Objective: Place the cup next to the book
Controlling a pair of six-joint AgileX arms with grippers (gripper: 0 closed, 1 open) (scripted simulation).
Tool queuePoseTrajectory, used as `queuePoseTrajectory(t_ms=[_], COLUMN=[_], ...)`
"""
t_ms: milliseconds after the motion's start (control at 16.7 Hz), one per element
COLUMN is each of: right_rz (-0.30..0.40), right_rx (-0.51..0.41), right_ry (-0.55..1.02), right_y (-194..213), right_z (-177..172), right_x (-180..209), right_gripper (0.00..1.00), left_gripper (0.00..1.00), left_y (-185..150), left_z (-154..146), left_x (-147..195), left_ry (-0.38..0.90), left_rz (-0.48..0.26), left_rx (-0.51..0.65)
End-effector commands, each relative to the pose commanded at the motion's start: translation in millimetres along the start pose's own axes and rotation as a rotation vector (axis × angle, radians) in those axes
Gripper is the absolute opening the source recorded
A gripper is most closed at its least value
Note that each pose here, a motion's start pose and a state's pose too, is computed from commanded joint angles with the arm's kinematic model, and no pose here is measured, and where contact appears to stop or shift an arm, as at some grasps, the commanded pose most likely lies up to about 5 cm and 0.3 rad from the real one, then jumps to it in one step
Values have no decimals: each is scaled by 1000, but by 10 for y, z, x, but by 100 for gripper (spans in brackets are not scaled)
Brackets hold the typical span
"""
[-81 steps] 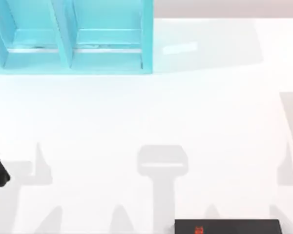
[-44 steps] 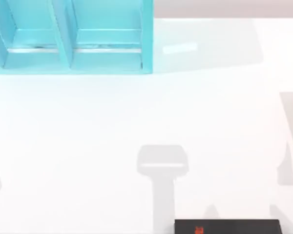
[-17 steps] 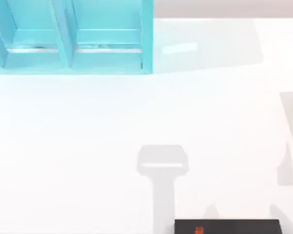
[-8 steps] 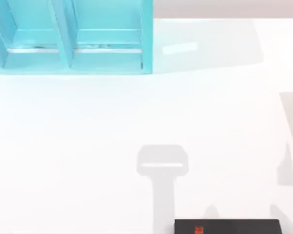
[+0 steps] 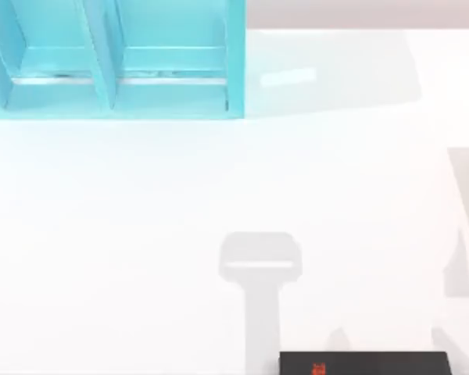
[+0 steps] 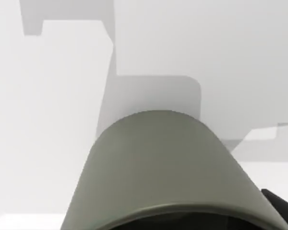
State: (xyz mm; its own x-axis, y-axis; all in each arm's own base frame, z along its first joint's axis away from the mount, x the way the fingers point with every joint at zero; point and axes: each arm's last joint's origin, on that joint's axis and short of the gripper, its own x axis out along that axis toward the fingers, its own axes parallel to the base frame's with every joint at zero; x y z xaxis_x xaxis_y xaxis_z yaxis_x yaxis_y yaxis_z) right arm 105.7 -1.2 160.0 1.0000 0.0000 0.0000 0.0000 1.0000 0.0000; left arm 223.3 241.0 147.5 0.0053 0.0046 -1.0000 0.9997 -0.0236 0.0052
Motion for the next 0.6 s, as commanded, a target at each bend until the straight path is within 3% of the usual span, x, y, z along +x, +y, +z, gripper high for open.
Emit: queuePoseTrajectory(t_ms=[600], right_rz=[0], right_rx=[0], right_ry=[0], right_y=[0], right_z=[0], right_x=[0], right_gripper=[100], left_gripper=[0], left_y=[-5], left_z=[13], left_x=[-410], left_ry=[-5], left_rz=[-4], left_rx=[-1])
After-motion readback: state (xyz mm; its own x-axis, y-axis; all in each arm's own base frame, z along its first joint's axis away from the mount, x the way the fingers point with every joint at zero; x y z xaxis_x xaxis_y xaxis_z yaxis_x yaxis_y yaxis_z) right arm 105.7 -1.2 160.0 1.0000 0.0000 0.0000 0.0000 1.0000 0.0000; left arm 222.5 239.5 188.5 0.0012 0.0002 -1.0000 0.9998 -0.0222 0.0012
